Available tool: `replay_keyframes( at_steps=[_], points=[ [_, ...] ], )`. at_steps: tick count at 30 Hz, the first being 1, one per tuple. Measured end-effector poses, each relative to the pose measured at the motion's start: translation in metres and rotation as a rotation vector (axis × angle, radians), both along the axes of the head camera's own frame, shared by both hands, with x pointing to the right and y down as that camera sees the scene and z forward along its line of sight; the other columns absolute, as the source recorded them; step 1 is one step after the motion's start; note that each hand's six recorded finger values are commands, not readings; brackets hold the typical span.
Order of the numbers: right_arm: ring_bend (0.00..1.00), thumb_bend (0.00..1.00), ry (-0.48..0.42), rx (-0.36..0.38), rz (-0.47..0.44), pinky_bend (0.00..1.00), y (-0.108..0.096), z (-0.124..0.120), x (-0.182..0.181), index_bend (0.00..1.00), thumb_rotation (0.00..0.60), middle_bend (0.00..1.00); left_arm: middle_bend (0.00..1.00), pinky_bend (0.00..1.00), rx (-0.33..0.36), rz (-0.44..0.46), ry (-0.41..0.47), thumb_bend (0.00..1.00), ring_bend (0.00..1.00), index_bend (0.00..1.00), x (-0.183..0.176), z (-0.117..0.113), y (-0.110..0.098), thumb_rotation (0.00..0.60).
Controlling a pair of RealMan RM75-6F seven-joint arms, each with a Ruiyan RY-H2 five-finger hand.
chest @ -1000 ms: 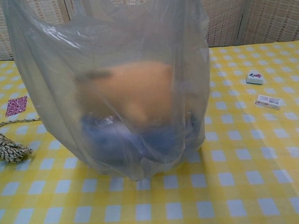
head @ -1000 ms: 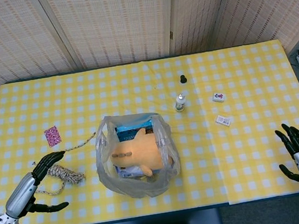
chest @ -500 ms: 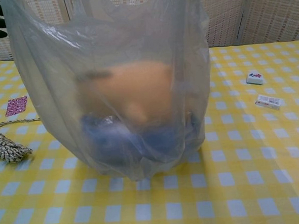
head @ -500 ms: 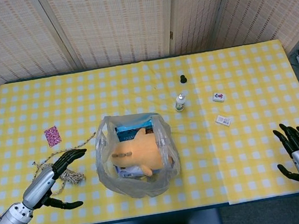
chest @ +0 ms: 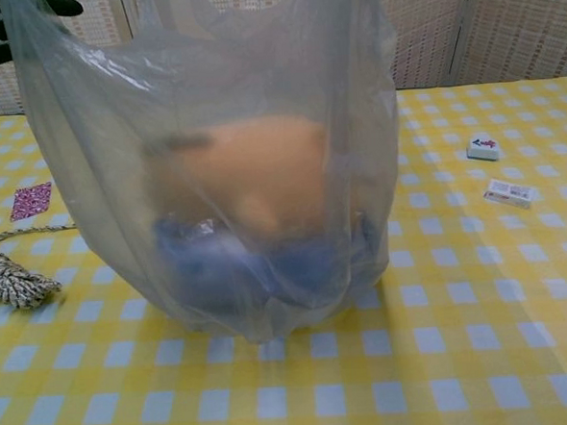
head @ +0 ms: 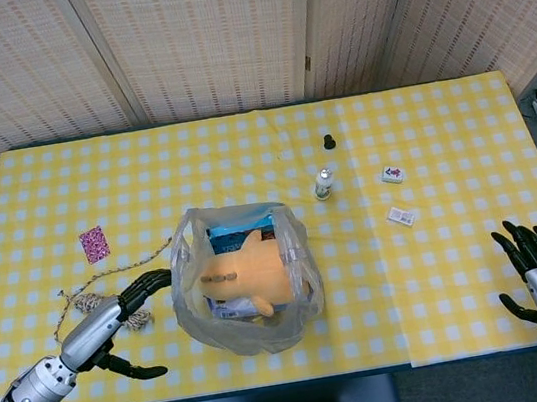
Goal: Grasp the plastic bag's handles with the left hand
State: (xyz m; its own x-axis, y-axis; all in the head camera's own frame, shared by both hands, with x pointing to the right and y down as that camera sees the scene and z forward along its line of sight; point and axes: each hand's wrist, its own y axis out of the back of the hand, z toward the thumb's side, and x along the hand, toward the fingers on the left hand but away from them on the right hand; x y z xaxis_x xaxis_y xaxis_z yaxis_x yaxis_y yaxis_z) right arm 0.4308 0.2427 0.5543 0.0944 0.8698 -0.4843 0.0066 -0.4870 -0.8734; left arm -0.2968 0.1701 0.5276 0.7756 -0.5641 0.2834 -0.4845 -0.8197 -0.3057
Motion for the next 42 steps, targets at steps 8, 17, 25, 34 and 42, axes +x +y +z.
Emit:
replay_keyframes(
  at_steps=[8, 17, 25, 34, 42],
  points=[
    [0.00, 0.30, -0.015, 0.007, 0.001, 0.00, 0.000, -0.004, 0.001, 0.00, 0.600, 0.00, 0.09, 0.00, 0.007, 0.030, 0.002, 0.03, 0.00, 0.03, 0.019, -0.003, -0.001, 0.600],
    [0.00, 0.30, -0.024, 0.006, 0.000, 0.00, 0.001, -0.006, 0.002, 0.00, 0.600, 0.00, 0.09, 0.00, -0.012, 0.078, 0.009, 0.03, 0.00, 0.03, 0.042, -0.006, -0.004, 0.600],
    [0.00, 0.30, -0.023, 0.012, 0.011, 0.00, 0.003, -0.008, 0.004, 0.00, 0.600, 0.00, 0.09, 0.00, -0.090, 0.124, 0.082, 0.03, 0.00, 0.02, 0.061, -0.013, -0.007, 0.600],
    [0.00, 0.30, -0.028, 0.016, 0.016, 0.00, 0.003, -0.011, 0.006, 0.00, 0.600, 0.00, 0.09, 0.00, -0.135, 0.151, 0.085, 0.03, 0.00, 0.05, 0.075, -0.006, -0.015, 0.600],
    [0.00, 0.30, -0.026, 0.016, 0.022, 0.00, 0.002, -0.011, 0.008, 0.00, 0.600, 0.00, 0.09, 0.00, -0.139, 0.125, 0.135, 0.03, 0.00, 0.06, 0.080, -0.002, -0.021, 0.600]
  ],
)
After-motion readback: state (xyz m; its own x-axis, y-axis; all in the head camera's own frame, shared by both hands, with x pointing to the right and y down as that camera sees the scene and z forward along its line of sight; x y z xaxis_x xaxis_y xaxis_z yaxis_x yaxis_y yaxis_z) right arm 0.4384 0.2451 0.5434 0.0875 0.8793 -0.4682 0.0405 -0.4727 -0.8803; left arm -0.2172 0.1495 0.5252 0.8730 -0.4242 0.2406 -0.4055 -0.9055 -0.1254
